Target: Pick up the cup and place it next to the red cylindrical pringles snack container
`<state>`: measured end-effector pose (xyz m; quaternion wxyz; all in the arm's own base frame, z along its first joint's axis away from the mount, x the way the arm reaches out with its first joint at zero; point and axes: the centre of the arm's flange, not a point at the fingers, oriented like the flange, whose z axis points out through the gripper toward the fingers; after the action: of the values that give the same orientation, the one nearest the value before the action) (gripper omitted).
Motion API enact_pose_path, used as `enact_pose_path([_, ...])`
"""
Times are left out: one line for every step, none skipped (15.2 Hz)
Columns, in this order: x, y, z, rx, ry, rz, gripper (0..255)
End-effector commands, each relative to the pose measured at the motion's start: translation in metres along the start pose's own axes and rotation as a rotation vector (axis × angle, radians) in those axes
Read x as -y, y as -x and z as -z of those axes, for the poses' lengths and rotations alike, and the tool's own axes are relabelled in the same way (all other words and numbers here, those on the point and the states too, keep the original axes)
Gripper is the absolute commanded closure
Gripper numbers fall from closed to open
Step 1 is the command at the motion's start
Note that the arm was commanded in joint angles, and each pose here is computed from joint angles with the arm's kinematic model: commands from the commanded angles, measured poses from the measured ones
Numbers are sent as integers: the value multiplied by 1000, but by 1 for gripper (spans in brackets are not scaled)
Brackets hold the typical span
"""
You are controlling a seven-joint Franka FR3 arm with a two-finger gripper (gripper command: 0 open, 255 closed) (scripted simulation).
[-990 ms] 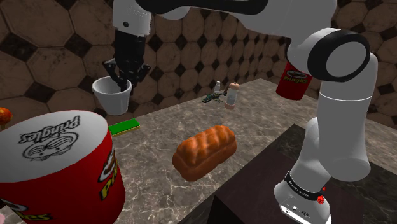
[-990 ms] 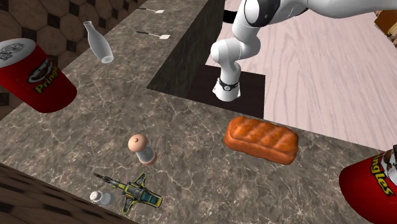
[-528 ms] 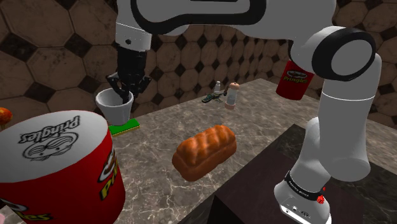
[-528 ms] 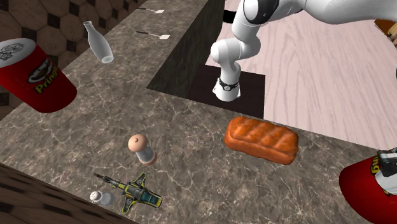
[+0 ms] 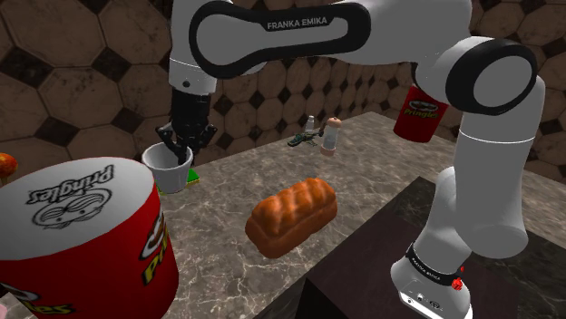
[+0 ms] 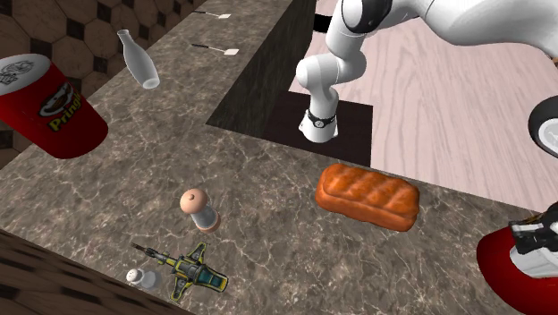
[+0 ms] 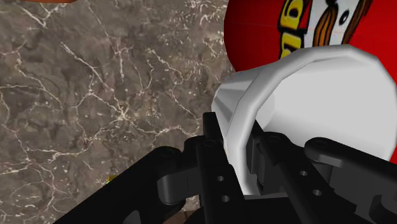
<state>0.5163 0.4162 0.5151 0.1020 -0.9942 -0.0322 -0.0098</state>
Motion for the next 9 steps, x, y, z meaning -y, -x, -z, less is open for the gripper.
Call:
enact_pose_path([-2,1,-10,-1,0,0,255])
enact_pose_path([-3,1,-15,-1,0,0,255])
enact_pose_path([-4,1,-20,-1,0,0,255])
enact_pose_path([-5,1,-26,-1,0,0,255])
enact_pose_path([-6,1,-31,-1,0,0,255])
enact_pose_path([-7,1,-36,-1,0,0,255])
enact_pose_path([-8,1,-41,-1,0,0,255])
enact_pose_path([-9,1,-46,-1,0,0,255])
enact_pose_path([-10,2,-51,-1,0,0,255])
